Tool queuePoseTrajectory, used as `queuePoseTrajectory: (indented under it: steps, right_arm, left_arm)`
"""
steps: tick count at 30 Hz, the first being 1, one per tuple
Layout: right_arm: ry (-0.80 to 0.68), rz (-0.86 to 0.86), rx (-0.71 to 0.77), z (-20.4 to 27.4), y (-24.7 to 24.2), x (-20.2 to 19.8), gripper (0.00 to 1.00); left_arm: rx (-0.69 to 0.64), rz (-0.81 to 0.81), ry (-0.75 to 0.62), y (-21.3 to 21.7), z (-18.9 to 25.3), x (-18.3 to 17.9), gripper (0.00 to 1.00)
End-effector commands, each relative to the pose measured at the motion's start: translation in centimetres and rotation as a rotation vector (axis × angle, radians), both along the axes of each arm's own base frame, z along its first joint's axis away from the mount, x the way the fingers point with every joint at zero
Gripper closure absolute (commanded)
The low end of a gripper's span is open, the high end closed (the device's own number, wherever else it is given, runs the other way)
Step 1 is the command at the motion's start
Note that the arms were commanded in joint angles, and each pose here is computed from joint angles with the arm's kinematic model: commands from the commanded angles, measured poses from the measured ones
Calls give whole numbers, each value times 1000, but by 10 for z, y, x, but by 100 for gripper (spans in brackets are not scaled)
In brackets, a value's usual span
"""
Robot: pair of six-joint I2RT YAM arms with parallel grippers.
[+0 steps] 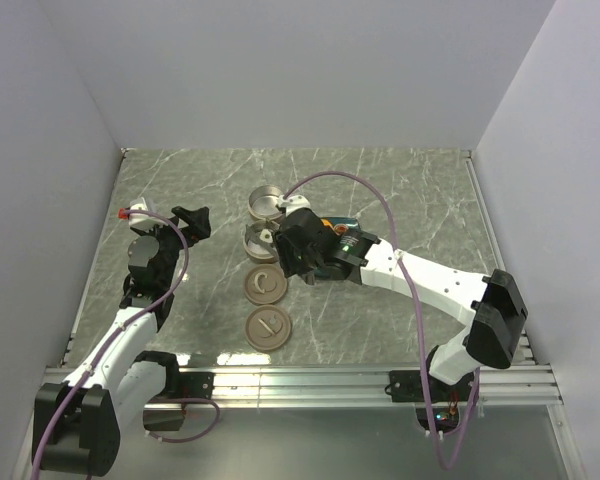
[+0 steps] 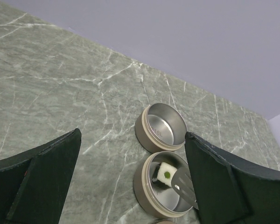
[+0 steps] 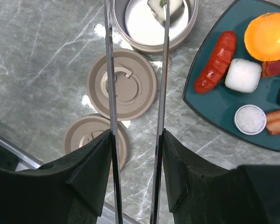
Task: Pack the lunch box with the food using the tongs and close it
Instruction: Place the food into the lunch box, then pick up the food using the clamp
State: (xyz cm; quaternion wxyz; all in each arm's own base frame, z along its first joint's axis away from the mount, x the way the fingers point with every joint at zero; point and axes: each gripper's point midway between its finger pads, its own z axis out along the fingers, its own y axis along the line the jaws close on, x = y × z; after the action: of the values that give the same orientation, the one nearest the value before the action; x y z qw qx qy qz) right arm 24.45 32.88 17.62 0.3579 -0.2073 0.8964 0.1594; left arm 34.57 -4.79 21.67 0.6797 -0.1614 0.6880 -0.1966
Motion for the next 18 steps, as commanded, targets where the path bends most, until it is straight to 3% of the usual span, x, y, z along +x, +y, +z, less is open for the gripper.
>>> queuePoseTrajectory:
  steps: [1,10,18]
  right_arm:
    - [-68,-22,54,26,8,12,48]
    - [-126,-154,40,41,-40,6,48]
    - [-87,-295,-5,13,-104,-22,48]
  left_arm:
    - [4,-5,-45,0,13,1,1]
    - [5,-7,-43,0,12,1,1]
    - [3,-15,-42,-2,12,1,1]
